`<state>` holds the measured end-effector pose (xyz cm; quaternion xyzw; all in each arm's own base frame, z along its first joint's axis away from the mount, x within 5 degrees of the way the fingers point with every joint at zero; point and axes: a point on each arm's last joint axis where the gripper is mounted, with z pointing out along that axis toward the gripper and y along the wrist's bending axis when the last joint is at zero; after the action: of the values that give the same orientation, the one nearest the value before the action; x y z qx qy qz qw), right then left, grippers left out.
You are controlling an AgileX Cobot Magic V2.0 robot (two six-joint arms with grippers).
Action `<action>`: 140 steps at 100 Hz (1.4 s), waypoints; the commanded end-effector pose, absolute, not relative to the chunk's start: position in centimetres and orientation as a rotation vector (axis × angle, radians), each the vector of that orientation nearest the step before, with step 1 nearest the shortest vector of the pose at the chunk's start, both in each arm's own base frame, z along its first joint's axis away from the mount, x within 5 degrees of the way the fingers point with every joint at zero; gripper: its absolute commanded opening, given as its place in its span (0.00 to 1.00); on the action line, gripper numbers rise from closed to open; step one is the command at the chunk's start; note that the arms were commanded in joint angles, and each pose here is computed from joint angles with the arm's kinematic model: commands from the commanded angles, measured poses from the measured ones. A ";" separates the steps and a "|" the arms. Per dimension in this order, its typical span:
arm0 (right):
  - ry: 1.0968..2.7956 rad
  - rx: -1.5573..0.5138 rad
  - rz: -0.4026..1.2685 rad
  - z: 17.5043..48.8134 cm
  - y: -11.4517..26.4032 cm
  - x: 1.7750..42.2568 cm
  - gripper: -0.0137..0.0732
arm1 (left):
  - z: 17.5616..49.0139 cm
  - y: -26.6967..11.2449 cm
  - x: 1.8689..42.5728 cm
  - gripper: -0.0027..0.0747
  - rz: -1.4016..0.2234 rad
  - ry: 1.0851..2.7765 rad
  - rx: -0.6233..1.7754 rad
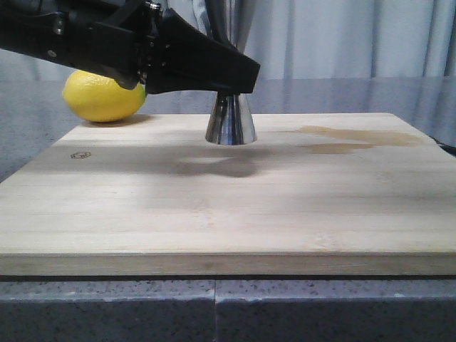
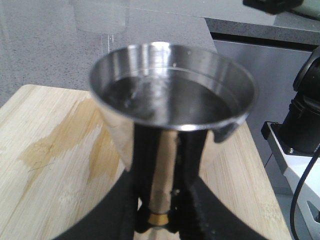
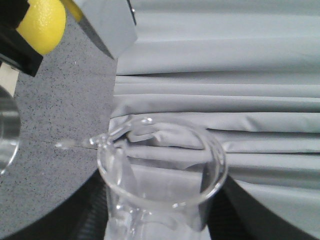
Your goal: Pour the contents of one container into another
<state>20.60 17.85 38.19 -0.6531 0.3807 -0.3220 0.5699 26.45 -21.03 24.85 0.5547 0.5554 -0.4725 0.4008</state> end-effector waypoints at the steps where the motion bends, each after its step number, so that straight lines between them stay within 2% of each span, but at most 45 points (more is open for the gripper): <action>1: 0.844 -1.488 -0.779 40.0 17.5 20.2 0.35 | 28.2 -21.3 25.4 0.02 -1.288 1.254 1.360; 70: 0.882 -1.474 -0.744 39.9 17.5 20.2 0.35 | 28.2 -21.3 25.4 0.02 -1.288 1.254 1.360; 140: 1.098 -1.396 -0.573 39.2 17.3 20.2 0.35 | 28.2 -21.3 25.4 0.02 -1.288 1.254 1.360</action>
<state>20.63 17.53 37.47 -0.6190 0.4774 -0.2531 0.5699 26.45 -21.03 24.84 0.5553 0.5553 -0.4722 0.4005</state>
